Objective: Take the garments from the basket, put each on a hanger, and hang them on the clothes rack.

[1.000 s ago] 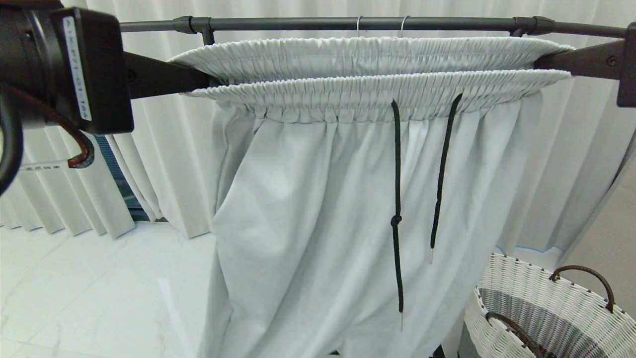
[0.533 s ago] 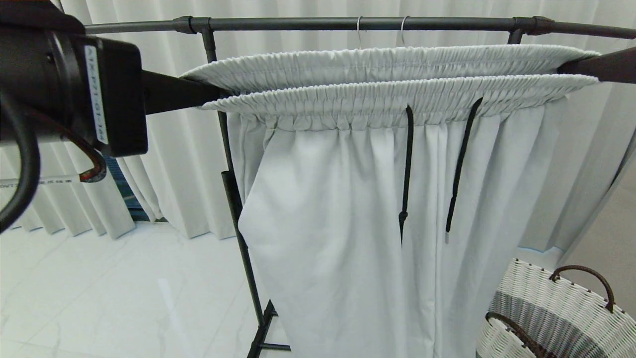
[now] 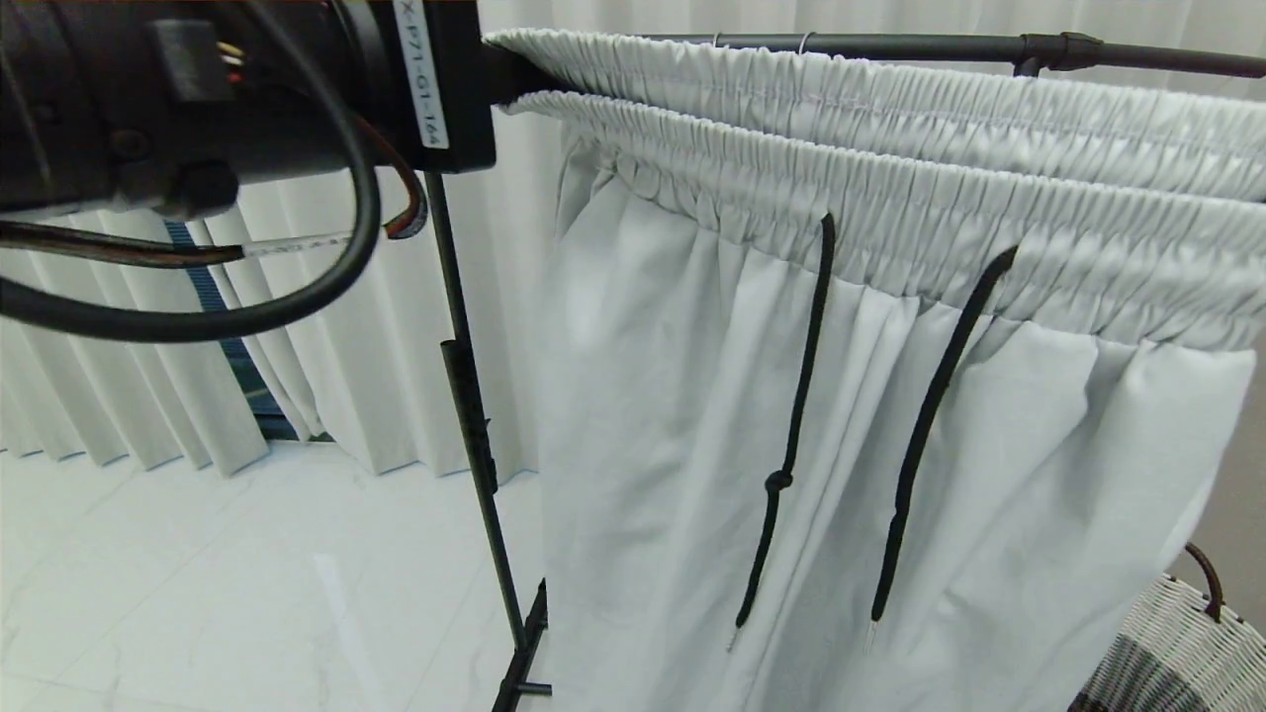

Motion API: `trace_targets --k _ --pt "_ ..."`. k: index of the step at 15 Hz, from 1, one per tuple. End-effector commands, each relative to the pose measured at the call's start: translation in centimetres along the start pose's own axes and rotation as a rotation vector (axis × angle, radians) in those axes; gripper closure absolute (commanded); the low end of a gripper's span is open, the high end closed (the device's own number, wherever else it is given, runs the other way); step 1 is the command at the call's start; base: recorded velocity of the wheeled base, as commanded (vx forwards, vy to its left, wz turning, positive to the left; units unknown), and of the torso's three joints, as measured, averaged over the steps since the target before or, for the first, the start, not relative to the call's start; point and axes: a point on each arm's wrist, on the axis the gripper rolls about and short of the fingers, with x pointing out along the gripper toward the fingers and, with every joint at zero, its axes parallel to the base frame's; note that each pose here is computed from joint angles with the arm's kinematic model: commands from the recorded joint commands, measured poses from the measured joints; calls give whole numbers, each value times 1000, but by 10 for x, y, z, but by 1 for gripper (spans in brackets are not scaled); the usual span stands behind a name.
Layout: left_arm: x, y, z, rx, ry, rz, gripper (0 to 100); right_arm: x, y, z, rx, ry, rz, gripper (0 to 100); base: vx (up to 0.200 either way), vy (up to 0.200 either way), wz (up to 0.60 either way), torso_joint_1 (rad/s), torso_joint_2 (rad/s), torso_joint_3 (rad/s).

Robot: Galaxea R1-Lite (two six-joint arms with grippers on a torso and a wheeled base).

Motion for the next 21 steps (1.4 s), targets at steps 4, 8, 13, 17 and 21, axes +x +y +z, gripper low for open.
trace_targets --k 4,8,13,17,21 --pt "18 -6 -9 5 22 30 100 9 12 0 -25 22 129 100 0 0 0 0 0 0" --pt "-24 8 -7 -69 154 33 100 13 -4 0 1 40 -94 100 0 0 0 0 0 0" --pt "-94 9 -6 -220 349 -87 100 48 -20 15 -24 -139 -163 100 0 0 0 0 0 0" --pt "-131 -8 2 -346 401 -385 100 82 -23 26 -52 -241 -140 100 0 0 0 0 0 0" --pt "-138 -10 11 -351 375 -448 100 75 -24 27 -48 -251 -180 100 0 0 0 0 0 0"
